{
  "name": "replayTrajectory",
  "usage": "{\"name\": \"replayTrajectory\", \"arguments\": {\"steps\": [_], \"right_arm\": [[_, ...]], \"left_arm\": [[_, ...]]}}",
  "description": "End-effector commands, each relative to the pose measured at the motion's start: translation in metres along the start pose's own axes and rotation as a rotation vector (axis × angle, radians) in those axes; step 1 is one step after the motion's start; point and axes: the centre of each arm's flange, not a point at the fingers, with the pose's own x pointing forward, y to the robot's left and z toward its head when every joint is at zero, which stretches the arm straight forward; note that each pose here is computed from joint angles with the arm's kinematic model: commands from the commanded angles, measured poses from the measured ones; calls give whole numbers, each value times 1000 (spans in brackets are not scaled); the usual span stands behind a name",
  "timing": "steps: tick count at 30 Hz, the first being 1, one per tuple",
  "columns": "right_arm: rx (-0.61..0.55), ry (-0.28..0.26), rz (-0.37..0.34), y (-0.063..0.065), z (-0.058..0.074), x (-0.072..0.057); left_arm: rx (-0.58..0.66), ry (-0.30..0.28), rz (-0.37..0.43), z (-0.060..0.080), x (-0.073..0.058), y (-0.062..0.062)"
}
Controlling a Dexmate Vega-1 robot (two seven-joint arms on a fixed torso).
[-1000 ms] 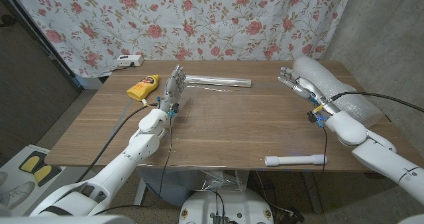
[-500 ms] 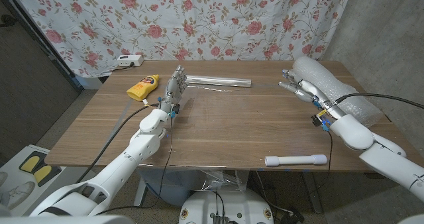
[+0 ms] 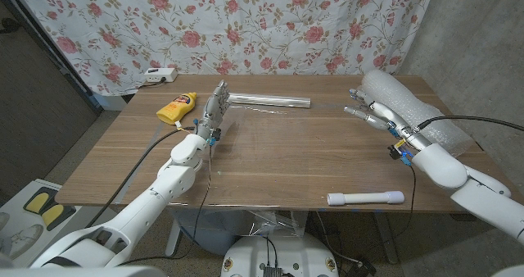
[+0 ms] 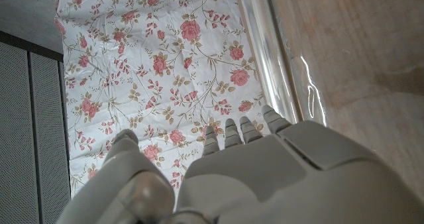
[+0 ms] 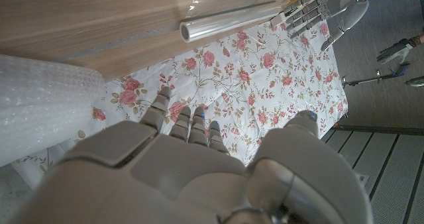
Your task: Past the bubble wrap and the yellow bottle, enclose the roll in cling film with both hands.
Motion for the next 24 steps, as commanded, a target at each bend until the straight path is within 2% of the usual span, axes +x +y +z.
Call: {"name": "replayTrajectory", "arguments": {"steps": [1, 7, 12, 16, 21, 24], "right_arm": [[-35, 17, 20, -4, 1, -11], [-64, 14, 34, -6, 4, -15], [-95, 3, 20, -7, 5, -21], [-110, 6, 22, -9, 5, -24], [-97, 17, 43, -8, 5, -25], [-104, 14, 37, -7, 4, -25]], "left_arm": [[11, -8, -1, 1, -2, 1], [12, -3, -4, -1, -3, 0], [-1, -12, 8, -2, -5, 0], [-2, -13, -14, -2, -4, 1], [34, -9, 25, -1, -5, 2], [8, -11, 5, -4, -4, -1]]}}
